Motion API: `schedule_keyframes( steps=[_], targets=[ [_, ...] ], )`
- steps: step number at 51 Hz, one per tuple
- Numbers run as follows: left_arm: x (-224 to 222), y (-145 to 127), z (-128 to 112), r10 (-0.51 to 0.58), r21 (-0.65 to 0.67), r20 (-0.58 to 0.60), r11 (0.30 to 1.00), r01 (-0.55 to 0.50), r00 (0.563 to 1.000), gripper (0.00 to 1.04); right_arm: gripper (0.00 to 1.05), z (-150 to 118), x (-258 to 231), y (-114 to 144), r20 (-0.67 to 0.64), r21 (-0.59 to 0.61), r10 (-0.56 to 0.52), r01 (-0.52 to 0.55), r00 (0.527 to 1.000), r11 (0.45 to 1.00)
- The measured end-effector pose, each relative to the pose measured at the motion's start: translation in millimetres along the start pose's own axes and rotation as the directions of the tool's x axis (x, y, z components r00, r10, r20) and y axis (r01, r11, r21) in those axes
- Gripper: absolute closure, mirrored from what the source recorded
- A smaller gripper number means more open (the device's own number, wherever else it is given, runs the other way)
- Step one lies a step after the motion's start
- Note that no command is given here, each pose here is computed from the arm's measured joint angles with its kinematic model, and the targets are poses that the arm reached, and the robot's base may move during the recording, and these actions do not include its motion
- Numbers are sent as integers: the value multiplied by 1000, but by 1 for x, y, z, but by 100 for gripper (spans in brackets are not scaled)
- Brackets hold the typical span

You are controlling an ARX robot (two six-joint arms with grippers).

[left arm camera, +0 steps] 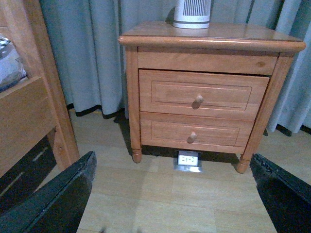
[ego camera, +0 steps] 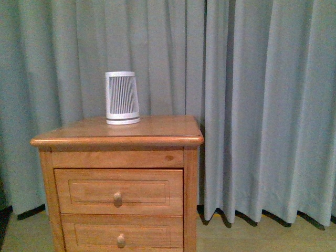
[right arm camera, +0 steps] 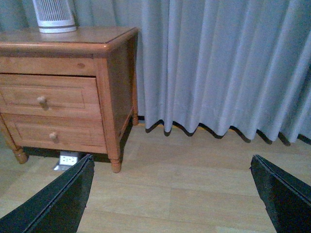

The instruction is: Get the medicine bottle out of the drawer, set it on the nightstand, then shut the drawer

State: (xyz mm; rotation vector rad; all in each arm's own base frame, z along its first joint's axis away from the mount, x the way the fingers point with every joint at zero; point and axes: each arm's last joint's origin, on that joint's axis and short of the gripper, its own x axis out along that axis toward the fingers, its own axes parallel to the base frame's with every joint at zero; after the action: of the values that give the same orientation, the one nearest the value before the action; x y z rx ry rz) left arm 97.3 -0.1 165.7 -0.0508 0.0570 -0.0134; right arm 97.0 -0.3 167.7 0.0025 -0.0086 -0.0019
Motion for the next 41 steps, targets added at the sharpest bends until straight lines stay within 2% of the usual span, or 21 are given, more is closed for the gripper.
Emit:
schedule_keyframes(
  steps=[4,7,14,24,33,41],
  targets=[
    [4,2,-3,4,-148,-176,989,-30,984,7,7,0,0,0,0,0,1,-1,1000,1000],
    [11,4,-6,8,-212,-215,976,-54,977,7,7,0,0,0,0,0,0,0,1000,1000],
    [43,7,13,9,-259,-147,965,-47,989,7,7,0,0,0,0,0,1,-1,1000,1000],
    [128,0,39,9,-233,-65,972,-24,998,7,7,0,0,0,0,0,1,-1,1000,1000],
    [221,-27,36,-32,-185,-90,983,15,995,7,7,0,0,0,0,0,1,-1,1000,1000],
    [281,-53,29,-84,-166,-46,983,75,995,7,7,0,0,0,0,0,1,-1,1000,1000]
  ],
)
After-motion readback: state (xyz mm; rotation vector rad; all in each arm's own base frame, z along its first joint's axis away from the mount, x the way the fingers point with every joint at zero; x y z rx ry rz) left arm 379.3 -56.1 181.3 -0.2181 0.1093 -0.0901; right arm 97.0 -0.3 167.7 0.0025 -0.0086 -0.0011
